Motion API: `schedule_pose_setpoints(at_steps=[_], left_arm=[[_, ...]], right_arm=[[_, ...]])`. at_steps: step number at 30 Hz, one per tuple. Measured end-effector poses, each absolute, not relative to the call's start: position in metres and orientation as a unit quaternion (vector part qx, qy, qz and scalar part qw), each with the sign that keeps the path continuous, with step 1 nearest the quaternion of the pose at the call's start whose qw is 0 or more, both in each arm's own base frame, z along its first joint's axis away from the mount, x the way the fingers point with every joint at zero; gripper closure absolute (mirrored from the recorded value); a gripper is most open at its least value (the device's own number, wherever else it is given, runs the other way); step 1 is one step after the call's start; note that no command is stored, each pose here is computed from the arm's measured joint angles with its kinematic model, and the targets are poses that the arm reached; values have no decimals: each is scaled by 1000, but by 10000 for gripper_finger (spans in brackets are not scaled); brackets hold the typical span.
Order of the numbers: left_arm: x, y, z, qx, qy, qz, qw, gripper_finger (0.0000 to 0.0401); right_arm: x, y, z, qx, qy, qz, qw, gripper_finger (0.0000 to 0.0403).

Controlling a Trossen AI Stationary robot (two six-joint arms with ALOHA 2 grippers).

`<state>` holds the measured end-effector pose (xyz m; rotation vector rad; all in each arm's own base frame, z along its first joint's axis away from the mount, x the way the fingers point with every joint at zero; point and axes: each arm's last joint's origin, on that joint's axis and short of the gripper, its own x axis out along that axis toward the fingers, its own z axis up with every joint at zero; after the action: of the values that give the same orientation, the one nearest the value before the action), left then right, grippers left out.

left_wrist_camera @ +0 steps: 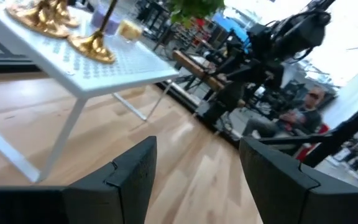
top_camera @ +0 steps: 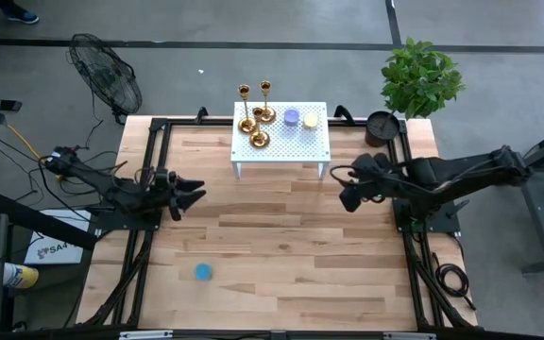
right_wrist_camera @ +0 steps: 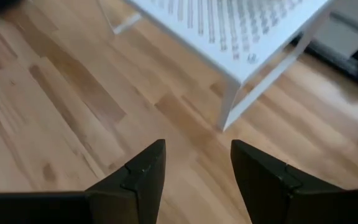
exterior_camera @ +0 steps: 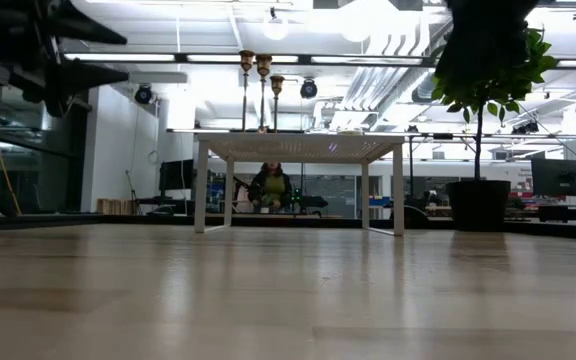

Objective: Pick & Place candle stick holders
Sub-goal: Put the blue scented candle on the shelf

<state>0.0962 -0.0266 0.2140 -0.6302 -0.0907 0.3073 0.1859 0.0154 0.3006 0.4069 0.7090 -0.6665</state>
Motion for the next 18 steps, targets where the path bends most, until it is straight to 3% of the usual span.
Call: schedule_pose_setpoints(at_steps=[8,18], left_arm=[[99,-30,224,-319,-3,135,938,176],[106,-38,241,-315,143,110,932,176]], right_arm=[[165,27,316,141,266,-317,900,226],[156,45,313,104,290,-273,911,226]])
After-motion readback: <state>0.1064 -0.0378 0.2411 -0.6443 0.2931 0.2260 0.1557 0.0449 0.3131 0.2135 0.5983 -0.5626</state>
